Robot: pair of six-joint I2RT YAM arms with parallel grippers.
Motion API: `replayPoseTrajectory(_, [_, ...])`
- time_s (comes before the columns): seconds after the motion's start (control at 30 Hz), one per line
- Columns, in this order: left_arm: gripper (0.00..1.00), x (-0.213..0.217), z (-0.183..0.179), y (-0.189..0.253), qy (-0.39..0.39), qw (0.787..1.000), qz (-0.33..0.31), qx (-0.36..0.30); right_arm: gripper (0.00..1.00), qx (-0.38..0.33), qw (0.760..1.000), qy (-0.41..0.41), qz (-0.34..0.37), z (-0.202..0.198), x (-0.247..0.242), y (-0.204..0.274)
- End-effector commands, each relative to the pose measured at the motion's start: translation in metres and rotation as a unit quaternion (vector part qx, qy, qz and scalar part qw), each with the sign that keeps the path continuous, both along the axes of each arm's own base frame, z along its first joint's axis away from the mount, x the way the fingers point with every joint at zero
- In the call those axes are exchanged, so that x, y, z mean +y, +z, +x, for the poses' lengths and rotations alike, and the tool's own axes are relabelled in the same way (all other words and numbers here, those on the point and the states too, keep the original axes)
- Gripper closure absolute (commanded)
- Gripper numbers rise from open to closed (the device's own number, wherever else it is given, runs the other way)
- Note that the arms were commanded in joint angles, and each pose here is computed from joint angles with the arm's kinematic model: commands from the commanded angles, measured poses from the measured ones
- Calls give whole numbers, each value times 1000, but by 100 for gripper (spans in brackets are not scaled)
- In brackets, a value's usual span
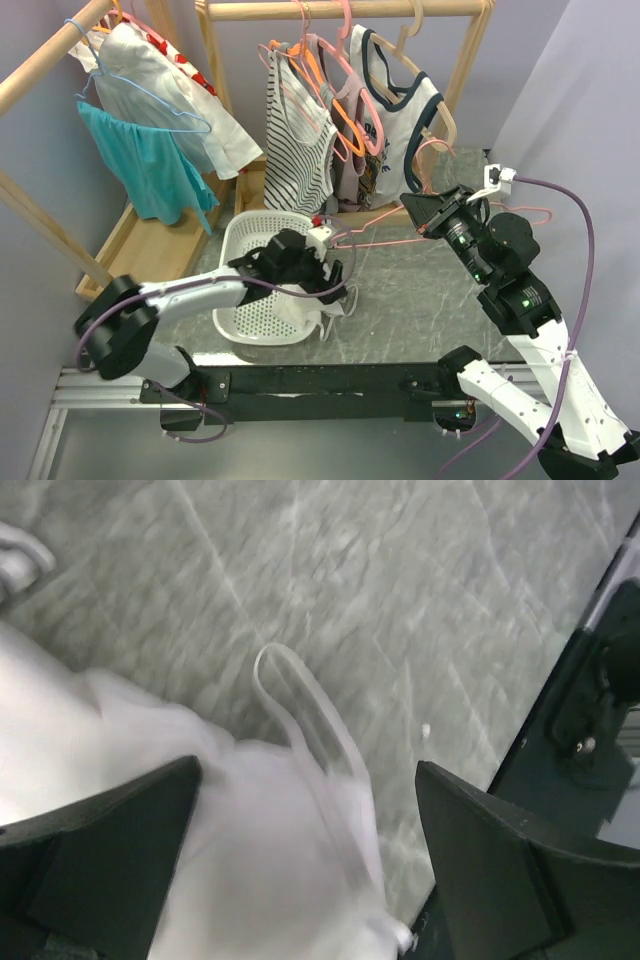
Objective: Remove the tank top from the hanger
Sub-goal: Remove the tank top from the hanger, then place the tank top in the bin.
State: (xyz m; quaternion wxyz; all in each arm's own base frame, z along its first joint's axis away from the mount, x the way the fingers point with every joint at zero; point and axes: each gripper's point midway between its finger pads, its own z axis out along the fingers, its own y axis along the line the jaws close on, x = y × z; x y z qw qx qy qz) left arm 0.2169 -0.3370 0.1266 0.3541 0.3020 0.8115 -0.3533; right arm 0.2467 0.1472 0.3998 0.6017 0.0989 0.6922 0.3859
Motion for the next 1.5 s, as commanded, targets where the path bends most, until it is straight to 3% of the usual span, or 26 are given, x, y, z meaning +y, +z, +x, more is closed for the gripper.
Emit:
replayPoseTrajectory(0.0, [1,0,9,-28,36,998,43,31,100,-39,999,-36,-2,-6,-19,31])
replayPoseTrajectory(0.13, [1,5,18,-7,51,998,36,-7,100,-46,998,-45,-4,-9,-24,33])
replayPoseTrajectory(0.27, [1,11,19,-10,45,996,80,-3,100,-44,998,-51,-6,-7,-26,30])
replayPoseTrajectory(0.5, [0,-11,1,41,-78,995,55,-38,100,-49,996,-75,-7,-10,-37,34])
replayPoseTrajectory(0.7, [0,8,-11,12,-149,976,158,-13,100,-65,991,-120,-11,-23,-62,48])
replayPoseTrajectory(0.93, [1,19,-10,-26,-166,958,232,25,100,-75,984,-158,-19,-34,-83,54])
replayPoseTrajectory(1.47, [1,15,10,-49,-160,940,300,32,100,-75,982,-170,-29,-35,-89,51])
